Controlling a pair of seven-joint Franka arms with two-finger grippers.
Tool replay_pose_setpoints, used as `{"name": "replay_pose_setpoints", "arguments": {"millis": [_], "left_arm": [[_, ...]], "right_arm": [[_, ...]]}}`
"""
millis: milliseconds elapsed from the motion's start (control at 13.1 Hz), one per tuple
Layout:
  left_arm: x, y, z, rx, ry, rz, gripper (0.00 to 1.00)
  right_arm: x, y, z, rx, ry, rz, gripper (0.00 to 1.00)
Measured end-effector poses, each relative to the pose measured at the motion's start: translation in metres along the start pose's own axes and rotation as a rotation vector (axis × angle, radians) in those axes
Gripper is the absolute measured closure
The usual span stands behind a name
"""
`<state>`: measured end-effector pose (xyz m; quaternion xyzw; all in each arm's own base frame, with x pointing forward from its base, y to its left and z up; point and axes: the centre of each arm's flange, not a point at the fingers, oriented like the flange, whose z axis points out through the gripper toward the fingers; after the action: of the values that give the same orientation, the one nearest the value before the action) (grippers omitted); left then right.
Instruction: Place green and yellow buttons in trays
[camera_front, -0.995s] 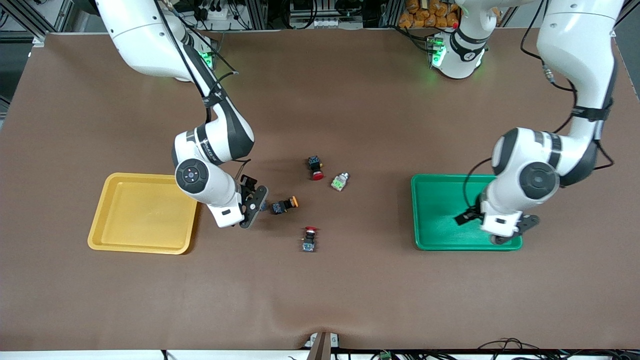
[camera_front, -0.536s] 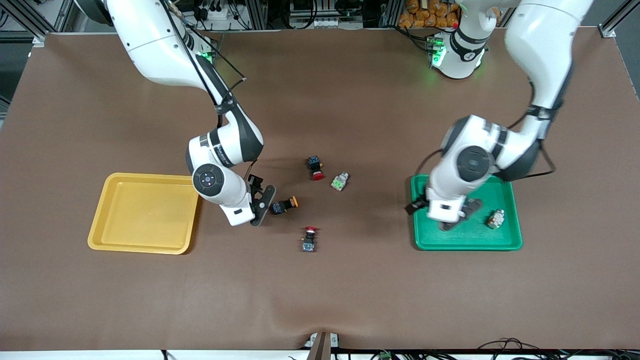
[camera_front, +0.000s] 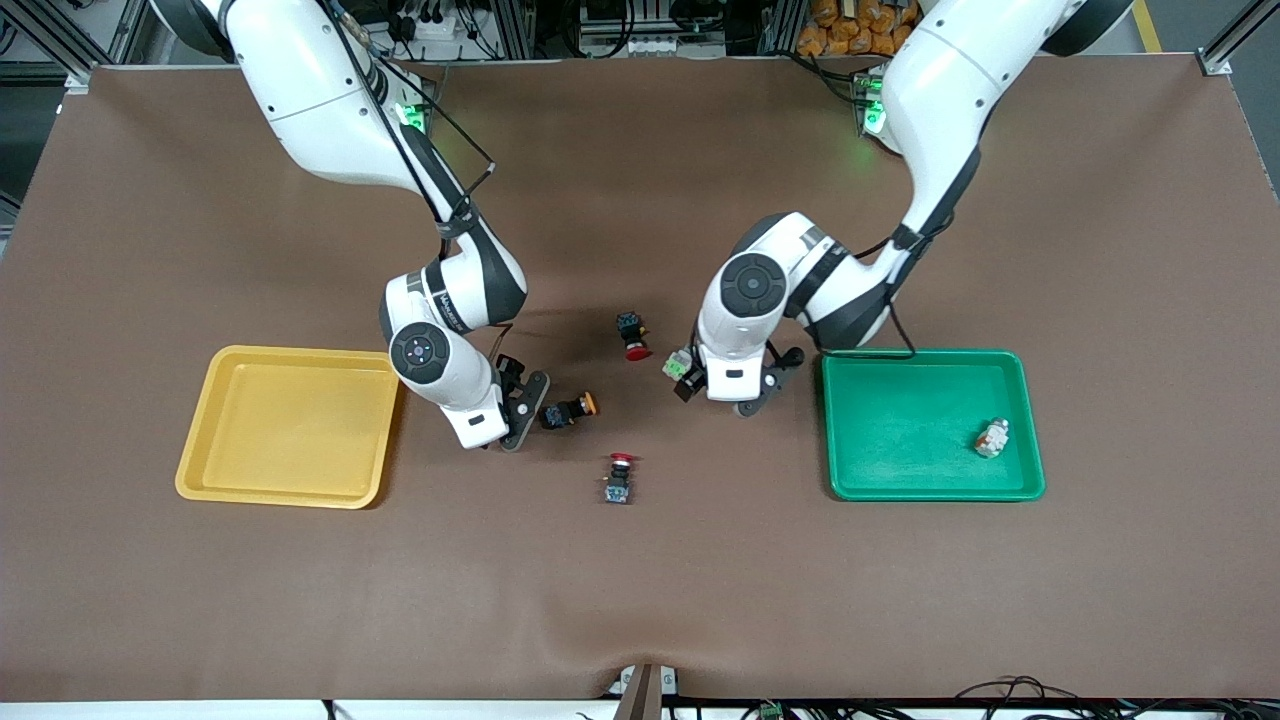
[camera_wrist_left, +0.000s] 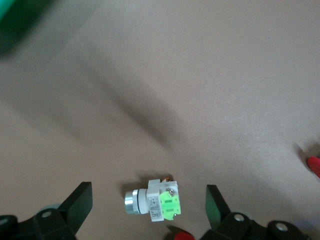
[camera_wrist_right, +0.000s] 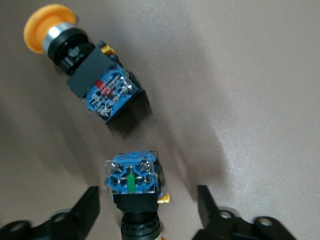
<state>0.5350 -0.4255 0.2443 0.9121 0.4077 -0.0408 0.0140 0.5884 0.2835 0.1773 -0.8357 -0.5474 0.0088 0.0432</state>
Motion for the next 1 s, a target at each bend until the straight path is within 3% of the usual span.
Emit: {"name": "replay_pose_setpoints", "arguments": {"millis": [153, 306, 689, 995], "left_arm": [[-0.005, 0.001, 0.010, -0.001, -0.008, -0.061, 0.00], [-0.016, 0.002, 0.019, -0.004, -0.015, -0.099, 0.00], [-0.022, 0.002, 0.042, -0.022, -0.022, -0.116, 0.00], [-0.027, -0.001, 0.057, -0.004, -0.026, -0.106, 0.00]], "right_arm": [[-0.002, 0.002, 0.000, -0.014, 0.008, -0.001, 0.44], [-0.003, 0.003, -0.003, -0.013, 0.006, 0.000, 0.58], [-0.017, 0.020, -0.059, -0.016, 0.018, 0.036, 0.58], [-0.090, 0.080, -0.118, -0.017, 0.042, 0.176, 0.58]]}}
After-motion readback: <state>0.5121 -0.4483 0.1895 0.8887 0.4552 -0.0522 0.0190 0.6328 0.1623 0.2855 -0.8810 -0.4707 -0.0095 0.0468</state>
